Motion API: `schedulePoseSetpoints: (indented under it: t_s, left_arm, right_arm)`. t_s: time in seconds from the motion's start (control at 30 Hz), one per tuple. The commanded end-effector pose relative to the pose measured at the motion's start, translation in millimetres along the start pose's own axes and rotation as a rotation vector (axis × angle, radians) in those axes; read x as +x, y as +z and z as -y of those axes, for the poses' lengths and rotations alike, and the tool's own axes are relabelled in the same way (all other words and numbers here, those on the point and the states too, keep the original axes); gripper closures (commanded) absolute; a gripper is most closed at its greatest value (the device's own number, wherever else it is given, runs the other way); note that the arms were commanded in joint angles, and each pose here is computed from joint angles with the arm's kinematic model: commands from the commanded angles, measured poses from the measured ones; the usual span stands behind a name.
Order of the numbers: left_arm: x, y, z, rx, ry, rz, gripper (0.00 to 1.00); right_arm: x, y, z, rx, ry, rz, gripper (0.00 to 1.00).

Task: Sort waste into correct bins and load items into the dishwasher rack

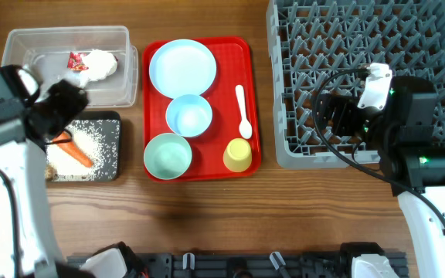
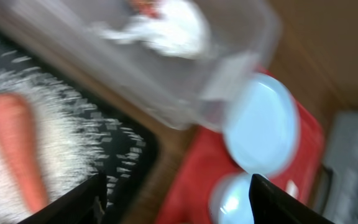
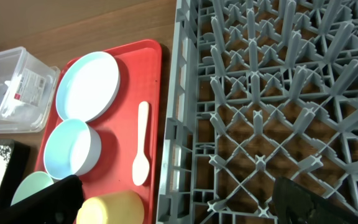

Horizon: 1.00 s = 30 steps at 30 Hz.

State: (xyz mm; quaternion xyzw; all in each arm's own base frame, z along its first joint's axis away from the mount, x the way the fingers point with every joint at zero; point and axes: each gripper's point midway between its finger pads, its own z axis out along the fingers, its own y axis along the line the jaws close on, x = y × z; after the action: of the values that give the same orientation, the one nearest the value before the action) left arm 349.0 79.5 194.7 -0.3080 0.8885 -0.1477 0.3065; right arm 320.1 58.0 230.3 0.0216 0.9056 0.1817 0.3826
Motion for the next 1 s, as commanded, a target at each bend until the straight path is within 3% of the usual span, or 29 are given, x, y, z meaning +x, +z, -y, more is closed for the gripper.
schedulePoseSetpoints:
  t_s: [0.0,0.27,0.53,0.73,0.97]
  left_arm:
    - [44.0,-5.4,75.1,0.183,0.326,-0.083,0.22]
    - [155.0,23.3,168.1,0.352,0.754,-0.269,0.10]
    - [242.6,50.6,193.1,0.342,1.009,-0.397,0.07]
    - [273.1,68.3,184.9,0.239,1.114,-0.424,0.05]
    - [301.5,72.8,183.4,0.251,1.198,-0.478,0.05]
  right_arm:
    - [-7.9,-1.2,0.9,0.013,-0.018,0.019,0.00]
    - [-7.5,-1.2,1.0,0.014,-0.018,0.018,0.00]
    - [-7.2,-1.1,1.0,0.014,-0.018,0.016,0.00]
    - [-6.4,-1.1,1.2,0.015,-0.017,0.013,0.00]
    - [-5.7,-1.1,1.4,0.015,-0.017,0.010,0.00]
